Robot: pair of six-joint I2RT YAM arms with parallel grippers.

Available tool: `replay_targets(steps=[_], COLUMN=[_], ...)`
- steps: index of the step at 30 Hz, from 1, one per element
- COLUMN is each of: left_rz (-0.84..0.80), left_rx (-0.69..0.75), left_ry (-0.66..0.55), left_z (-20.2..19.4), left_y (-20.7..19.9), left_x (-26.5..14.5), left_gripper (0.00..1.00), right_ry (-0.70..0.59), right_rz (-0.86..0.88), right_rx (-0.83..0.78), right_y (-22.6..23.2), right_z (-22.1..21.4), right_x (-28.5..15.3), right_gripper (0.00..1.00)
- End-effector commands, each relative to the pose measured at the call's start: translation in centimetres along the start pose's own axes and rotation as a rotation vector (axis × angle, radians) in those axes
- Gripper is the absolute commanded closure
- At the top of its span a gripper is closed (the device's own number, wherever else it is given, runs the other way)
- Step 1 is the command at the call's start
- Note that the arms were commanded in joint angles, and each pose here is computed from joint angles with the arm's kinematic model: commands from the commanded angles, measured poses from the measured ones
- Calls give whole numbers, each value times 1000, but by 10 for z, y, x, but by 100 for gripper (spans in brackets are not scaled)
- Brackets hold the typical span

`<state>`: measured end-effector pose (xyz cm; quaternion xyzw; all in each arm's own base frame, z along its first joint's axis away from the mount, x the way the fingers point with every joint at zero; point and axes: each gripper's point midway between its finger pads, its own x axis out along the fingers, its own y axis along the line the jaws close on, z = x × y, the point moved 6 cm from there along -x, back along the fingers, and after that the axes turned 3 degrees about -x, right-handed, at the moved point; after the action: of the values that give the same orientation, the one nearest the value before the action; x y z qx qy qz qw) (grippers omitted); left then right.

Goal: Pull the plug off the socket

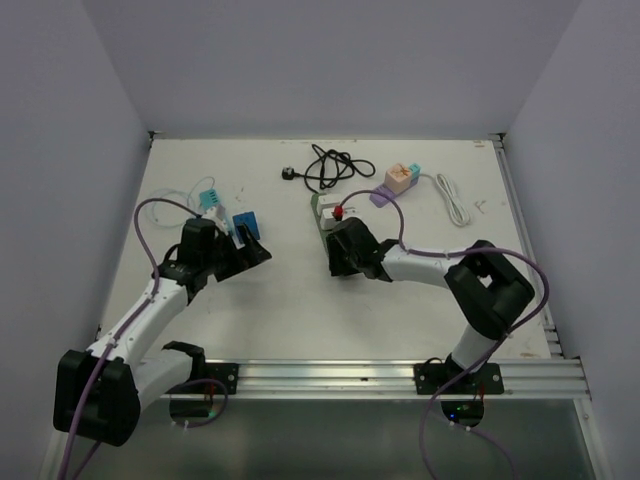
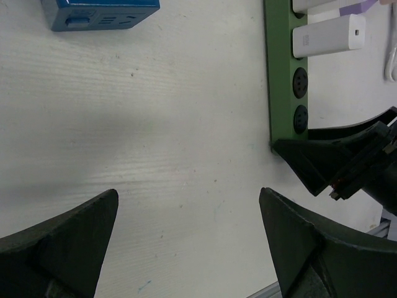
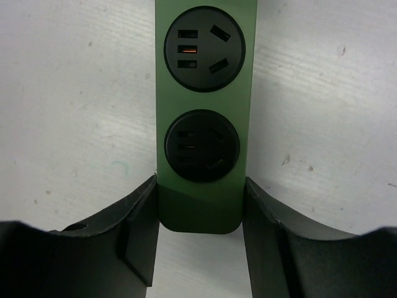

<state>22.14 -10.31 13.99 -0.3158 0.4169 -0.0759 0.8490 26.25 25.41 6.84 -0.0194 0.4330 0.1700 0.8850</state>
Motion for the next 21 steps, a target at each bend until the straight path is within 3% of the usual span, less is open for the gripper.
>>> replay_targets(steps=[1,8,15,21], left_rz=[-72,-81,-125,-90], left_rx=[-39,-85,-124,-145], left_ry=[-10,36,21,58], left_z=[2,-17,-20,-26], left_y=[-14,-47,-84,-90], left_x=[5,31,60,91], left_gripper=[1,0,5,8], right_ry=[-93,-123,-98,-88], right_rz=[268,429,461,482], right_rx=[45,167,226,233], right_y=[32,51,53,54], right_z=[14,-6,-24,-31], right_x=[-27,-41,-39,-36], right_gripper=[100,100,100,100])
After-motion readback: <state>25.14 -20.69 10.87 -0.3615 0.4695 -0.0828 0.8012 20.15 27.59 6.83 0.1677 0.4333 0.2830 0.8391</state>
